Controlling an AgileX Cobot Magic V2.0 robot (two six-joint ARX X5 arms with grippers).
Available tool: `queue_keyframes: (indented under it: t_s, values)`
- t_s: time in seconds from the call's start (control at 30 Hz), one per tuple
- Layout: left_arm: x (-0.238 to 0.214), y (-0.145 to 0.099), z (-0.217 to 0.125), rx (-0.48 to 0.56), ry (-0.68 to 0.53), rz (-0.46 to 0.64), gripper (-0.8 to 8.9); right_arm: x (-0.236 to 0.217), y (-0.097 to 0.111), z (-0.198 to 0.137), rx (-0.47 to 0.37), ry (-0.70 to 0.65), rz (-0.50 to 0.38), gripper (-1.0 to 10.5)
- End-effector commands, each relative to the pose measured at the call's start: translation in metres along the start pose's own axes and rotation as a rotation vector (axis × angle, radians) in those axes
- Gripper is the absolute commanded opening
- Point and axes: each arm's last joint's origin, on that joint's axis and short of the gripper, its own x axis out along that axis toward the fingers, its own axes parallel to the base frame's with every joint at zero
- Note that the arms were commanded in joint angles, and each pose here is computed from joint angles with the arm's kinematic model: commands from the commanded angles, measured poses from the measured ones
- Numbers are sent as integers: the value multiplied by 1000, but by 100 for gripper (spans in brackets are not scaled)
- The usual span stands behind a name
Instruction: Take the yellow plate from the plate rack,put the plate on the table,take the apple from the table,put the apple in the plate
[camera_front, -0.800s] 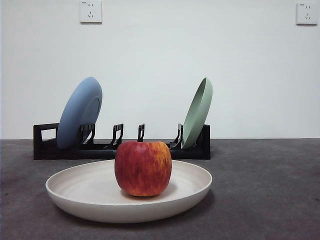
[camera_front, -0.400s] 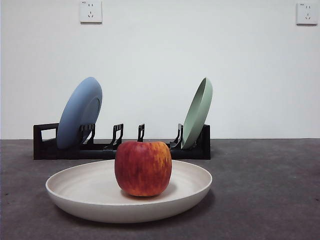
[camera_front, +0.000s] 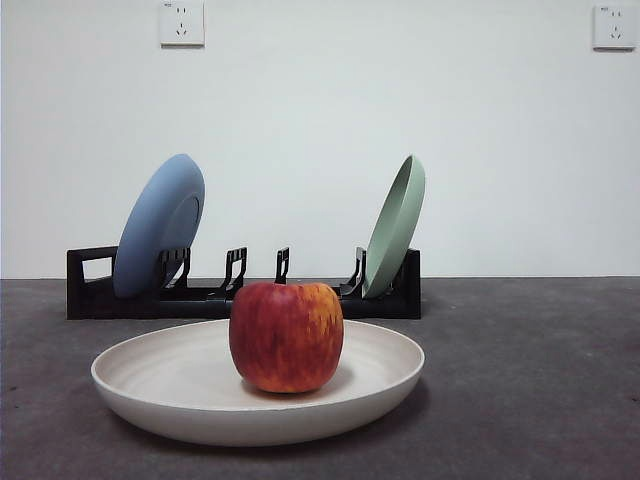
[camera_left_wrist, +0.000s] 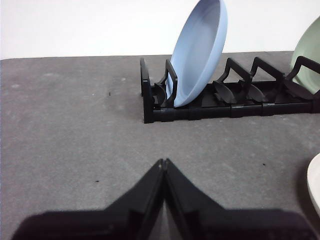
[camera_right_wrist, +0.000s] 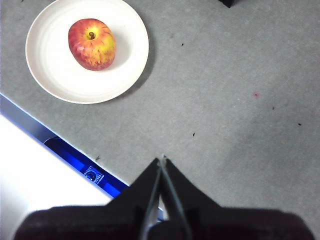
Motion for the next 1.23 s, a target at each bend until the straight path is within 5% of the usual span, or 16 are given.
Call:
queue_keyframes:
  t_s: [0.03, 0.63, 0.77, 0.97, 1.07, 1.23]
  values:
    - [1, 1, -3, -11, 1, 3, -3, 0, 0, -2, 3, 20, -2, 2]
    - [2, 1, -3, -13, 12, 1, -3, 0, 0, -2, 4, 20, -3, 2]
    - [2, 1, -3, -12, 12, 1, -3, -8, -8, -5, -14, -38, -63, 2]
    - [2, 1, -3, -12, 12, 1, -3, -34, -30, -12, 169, -435, -106, 2]
    - [2, 1, -4, -13, 17, 1, -3, -39, -36, -27, 183, -647, -158, 2]
    - [2, 1, -4, -14, 23, 2, -3, -14, -41, -61, 183, -814, -331, 2]
